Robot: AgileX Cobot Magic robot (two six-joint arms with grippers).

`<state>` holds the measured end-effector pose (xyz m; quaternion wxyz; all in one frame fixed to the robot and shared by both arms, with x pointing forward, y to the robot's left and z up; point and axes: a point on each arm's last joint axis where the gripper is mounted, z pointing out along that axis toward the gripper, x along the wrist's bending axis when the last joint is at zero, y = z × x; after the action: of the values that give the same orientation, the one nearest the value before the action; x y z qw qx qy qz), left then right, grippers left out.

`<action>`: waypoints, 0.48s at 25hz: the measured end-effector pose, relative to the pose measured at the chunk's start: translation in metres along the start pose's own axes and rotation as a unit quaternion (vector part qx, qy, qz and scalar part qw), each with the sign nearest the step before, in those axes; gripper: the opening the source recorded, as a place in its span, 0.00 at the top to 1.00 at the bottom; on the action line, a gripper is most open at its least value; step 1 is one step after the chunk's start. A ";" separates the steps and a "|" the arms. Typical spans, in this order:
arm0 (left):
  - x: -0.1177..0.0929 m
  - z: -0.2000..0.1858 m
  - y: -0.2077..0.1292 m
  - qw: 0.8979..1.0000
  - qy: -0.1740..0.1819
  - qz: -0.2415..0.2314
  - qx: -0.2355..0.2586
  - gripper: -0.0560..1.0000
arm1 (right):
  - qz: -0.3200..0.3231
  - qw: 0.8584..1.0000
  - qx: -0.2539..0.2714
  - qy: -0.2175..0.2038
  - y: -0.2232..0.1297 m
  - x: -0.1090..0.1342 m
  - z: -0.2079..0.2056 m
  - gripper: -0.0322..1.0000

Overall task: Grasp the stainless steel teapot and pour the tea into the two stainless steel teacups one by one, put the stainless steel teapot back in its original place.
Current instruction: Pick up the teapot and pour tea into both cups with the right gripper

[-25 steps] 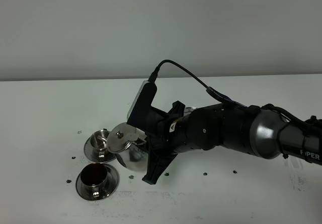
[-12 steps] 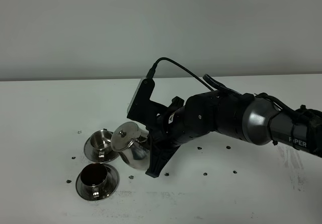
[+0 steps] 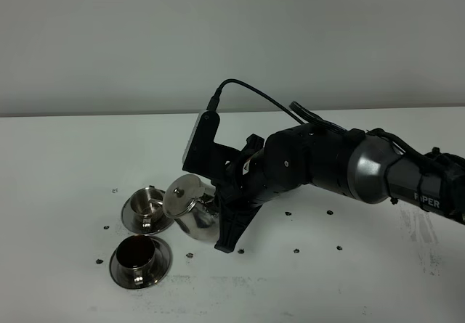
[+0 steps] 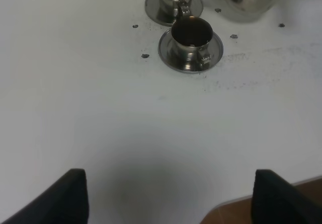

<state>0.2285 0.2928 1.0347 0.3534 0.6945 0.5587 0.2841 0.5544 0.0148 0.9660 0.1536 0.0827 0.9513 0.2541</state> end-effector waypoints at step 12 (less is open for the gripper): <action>0.000 0.000 0.000 1.000 0.000 0.000 0.000 0.32 | -0.006 1.000 0.003 -0.001 0.005 -0.007 -0.006 0.92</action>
<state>0.2285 0.2928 1.0347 0.3535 0.6942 0.5590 0.2839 0.5595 0.0145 0.9752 0.1559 0.0781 0.9523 0.2503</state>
